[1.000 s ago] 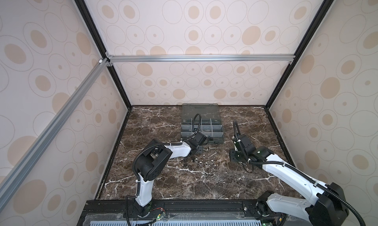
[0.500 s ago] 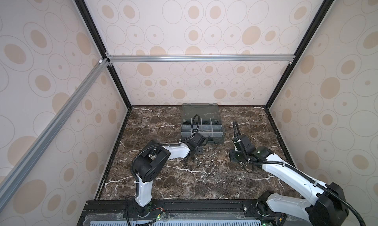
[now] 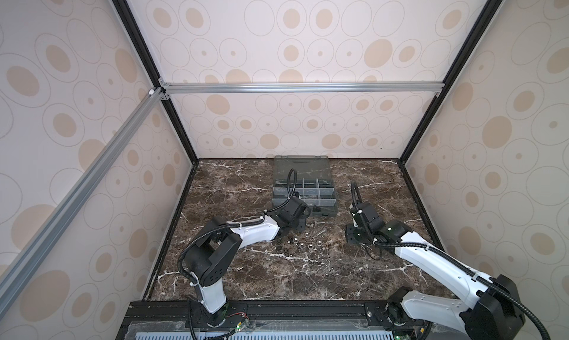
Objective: Sort the screws and nuts into containers
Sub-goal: Pick up the screw at the center of the table, then place the nut into the container.
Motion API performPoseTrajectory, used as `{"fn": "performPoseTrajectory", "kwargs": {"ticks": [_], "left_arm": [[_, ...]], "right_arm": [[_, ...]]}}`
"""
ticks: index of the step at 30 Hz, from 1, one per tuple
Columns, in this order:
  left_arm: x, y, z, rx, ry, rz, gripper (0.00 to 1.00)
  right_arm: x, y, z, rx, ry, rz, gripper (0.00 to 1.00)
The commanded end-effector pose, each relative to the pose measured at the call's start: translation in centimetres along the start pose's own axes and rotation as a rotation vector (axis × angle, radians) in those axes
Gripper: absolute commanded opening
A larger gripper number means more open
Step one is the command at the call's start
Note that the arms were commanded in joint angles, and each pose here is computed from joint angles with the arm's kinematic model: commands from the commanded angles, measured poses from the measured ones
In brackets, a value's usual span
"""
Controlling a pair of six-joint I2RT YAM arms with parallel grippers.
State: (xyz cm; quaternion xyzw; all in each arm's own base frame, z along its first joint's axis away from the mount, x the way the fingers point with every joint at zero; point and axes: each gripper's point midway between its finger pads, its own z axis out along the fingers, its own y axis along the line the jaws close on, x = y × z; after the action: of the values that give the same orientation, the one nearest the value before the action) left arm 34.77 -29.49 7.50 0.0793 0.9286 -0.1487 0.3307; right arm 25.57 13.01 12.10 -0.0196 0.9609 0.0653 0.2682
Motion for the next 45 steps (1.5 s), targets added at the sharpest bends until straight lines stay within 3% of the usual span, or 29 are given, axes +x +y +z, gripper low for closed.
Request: {"fn": "performPoseTrajectory", "kwargs": {"ticks": [1,9,15,21,24,34,45], "left_arm": [[-4.7,-3.4,-1.6,0.096,-0.1,0.008,0.32],[-8.1,-6.4,0.8,0.129,-0.115,0.033,0.32],[-8.0,-6.5,3.5,0.089,-0.086,0.046,0.32],[-7.7,-6.5,4.7,0.081,-0.074,0.031,0.48],[-7.7,-6.4,4.6,0.078,-0.076,0.027,0.51],[-8.4,-5.2,0.6,0.082,-0.15,0.014,0.52],[-6.3,-0.9,-4.6,0.009,-0.195,-0.008,0.53]], "right_arm": [[0.0,-0.7,-0.6,0.023,-0.012,-0.002,0.35],[0.4,-0.9,-0.9,0.024,-0.011,0.003,0.35],[0.6,-1.3,-1.1,0.033,-0.015,0.005,0.35],[0.7,-1.4,-1.0,0.034,-0.015,0.006,0.35],[0.7,-1.4,-1.0,0.035,-0.015,0.006,0.35],[0.5,-1.2,-0.8,0.032,-0.015,0.001,0.35],[-0.1,1.2,0.6,-0.044,0.043,-0.041,0.36]]}}
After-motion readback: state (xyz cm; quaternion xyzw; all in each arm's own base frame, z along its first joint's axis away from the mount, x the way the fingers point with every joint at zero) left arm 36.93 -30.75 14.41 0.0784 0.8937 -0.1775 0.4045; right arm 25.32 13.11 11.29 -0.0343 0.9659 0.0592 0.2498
